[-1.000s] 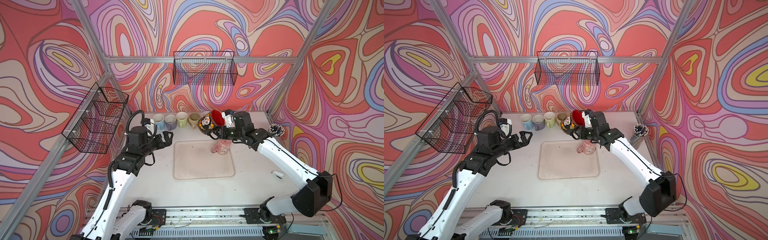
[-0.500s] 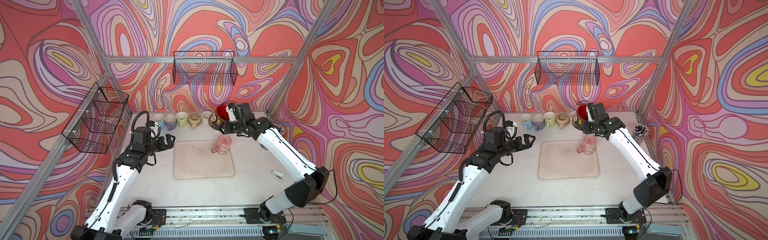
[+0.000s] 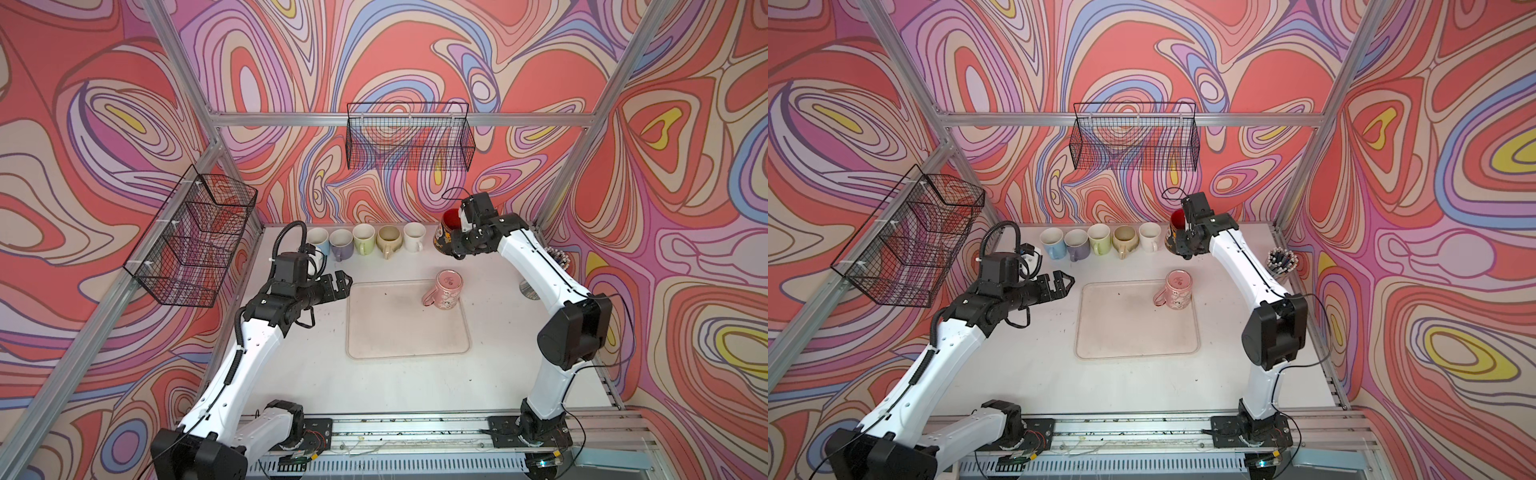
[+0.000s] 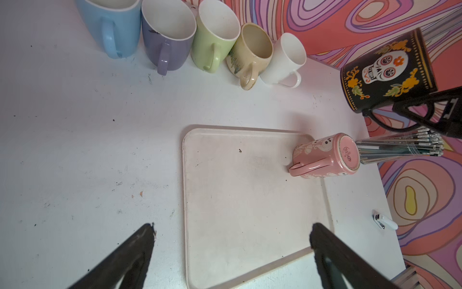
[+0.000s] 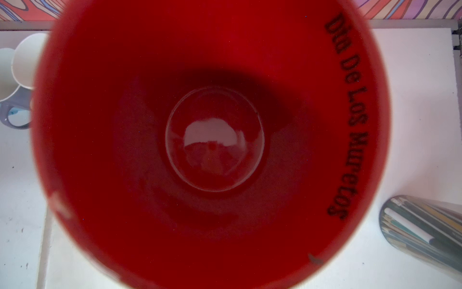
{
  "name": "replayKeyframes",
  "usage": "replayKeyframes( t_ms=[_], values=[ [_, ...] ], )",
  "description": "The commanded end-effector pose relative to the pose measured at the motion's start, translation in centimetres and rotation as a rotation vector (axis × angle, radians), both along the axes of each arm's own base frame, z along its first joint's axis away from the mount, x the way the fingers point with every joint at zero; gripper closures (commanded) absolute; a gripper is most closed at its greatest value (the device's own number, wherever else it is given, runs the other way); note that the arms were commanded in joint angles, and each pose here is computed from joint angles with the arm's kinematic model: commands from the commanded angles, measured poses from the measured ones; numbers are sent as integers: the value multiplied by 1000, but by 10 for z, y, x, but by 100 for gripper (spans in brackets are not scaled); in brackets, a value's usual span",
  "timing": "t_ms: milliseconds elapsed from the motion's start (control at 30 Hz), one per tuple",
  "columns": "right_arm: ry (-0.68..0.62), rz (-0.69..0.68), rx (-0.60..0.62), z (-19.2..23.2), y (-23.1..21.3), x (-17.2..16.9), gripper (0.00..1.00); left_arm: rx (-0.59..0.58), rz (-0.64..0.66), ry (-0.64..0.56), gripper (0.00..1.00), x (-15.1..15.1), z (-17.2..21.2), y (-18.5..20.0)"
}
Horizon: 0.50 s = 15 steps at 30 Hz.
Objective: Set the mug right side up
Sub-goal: 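Rotate the black mug upright and carry it to the mug row with right gripper, then lower the black mug upright beside the white mug and open right gripper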
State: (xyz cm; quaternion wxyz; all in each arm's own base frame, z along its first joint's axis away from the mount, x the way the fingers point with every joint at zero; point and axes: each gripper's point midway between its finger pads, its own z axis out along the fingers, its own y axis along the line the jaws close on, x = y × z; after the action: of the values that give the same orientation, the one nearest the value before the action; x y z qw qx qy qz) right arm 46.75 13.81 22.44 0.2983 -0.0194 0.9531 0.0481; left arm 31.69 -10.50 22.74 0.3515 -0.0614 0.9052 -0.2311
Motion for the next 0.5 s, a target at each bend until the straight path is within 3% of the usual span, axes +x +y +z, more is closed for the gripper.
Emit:
replayKeyframes(
  t_ms=[0, 467],
  values=[
    [-173, -6, 8, 42, 2, 37, 100, 2, -35, 54, 0, -6, -12, -4],
    [-142, -69, -64, 1, -14, 104, 100, 52, -52, 65, 0, -7, -19, -1]
  ],
)
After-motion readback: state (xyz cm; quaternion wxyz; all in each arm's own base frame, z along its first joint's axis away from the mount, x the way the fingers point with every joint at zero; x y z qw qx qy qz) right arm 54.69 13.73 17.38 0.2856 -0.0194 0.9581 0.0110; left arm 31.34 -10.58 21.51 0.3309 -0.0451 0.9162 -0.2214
